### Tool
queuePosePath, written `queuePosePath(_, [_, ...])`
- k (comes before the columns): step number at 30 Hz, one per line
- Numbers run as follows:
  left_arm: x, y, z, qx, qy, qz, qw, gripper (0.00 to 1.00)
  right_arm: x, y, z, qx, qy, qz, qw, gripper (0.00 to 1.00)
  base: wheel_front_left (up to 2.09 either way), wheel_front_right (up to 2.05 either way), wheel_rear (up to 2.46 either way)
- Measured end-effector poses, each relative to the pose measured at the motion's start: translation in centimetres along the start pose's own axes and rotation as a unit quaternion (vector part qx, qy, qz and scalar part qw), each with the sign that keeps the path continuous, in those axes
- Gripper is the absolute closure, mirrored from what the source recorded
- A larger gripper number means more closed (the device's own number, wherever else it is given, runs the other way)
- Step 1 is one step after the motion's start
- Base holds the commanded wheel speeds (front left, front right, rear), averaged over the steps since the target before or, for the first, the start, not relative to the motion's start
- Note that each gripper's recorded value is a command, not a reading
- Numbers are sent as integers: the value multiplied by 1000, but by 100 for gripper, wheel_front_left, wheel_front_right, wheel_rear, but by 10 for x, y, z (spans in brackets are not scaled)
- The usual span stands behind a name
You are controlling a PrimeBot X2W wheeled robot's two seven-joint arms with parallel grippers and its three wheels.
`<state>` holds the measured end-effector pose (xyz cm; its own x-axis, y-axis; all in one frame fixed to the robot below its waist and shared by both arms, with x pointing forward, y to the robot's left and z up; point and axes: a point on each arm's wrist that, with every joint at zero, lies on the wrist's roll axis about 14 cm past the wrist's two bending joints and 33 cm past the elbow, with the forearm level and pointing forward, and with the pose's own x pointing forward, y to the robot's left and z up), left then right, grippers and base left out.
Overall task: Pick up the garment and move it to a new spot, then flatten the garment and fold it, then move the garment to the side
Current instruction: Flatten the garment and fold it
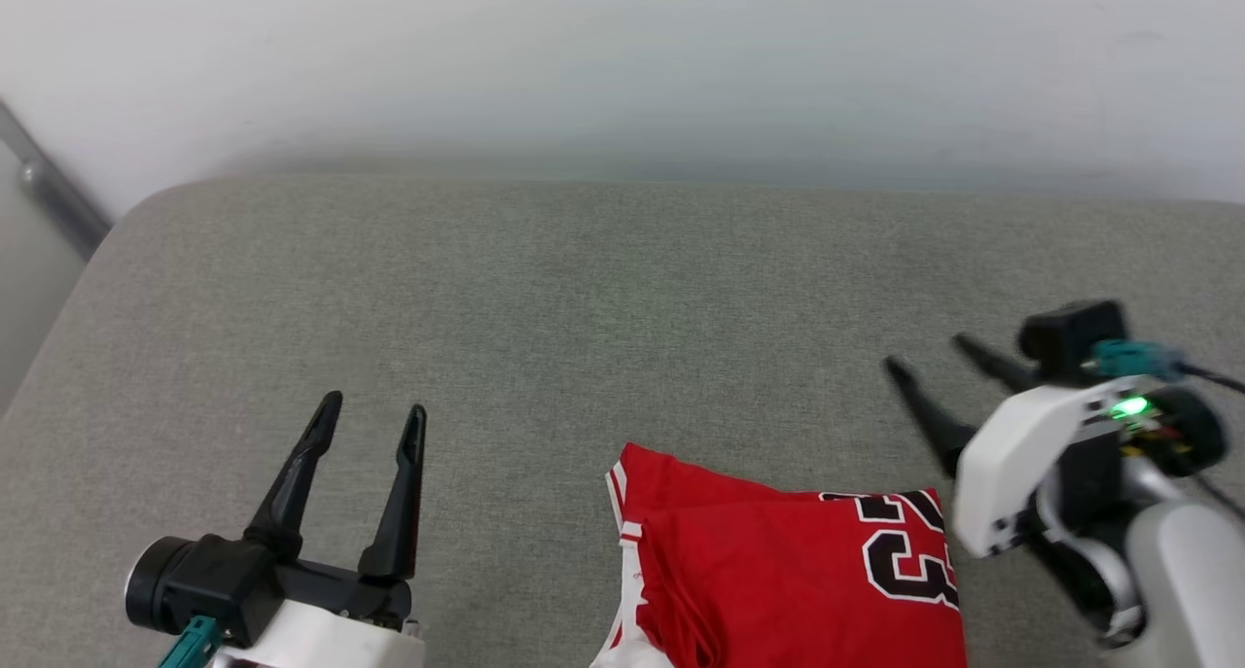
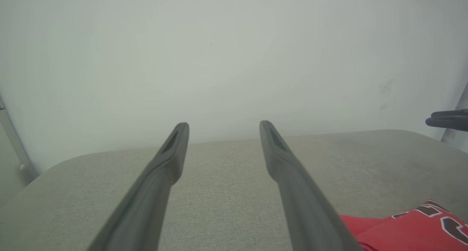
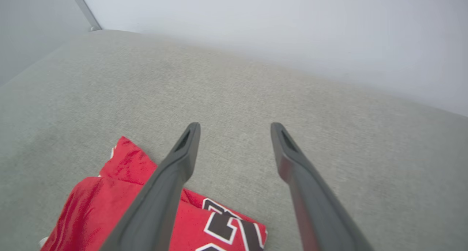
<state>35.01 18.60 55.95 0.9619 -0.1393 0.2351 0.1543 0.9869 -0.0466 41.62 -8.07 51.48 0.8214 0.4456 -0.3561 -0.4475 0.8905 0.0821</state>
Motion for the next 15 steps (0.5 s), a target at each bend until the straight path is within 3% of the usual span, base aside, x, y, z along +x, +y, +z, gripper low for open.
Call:
queuePosePath(4, [5,-9,-2,-6,0,-13,1000,0,-19,-54,25,-58,-62,-79,993,0,0,0,0])
queuePosePath(9, [9,-14,-4,-9,1,-22,1000,0,-51,-102,46,-87,-128,-150,976,0,0,0,0])
queuePosePath(15, [12,-19,-5,-35,-1,-23,999,0,-81,-112,38,-52,-180,-179,966,0,0,0,0])
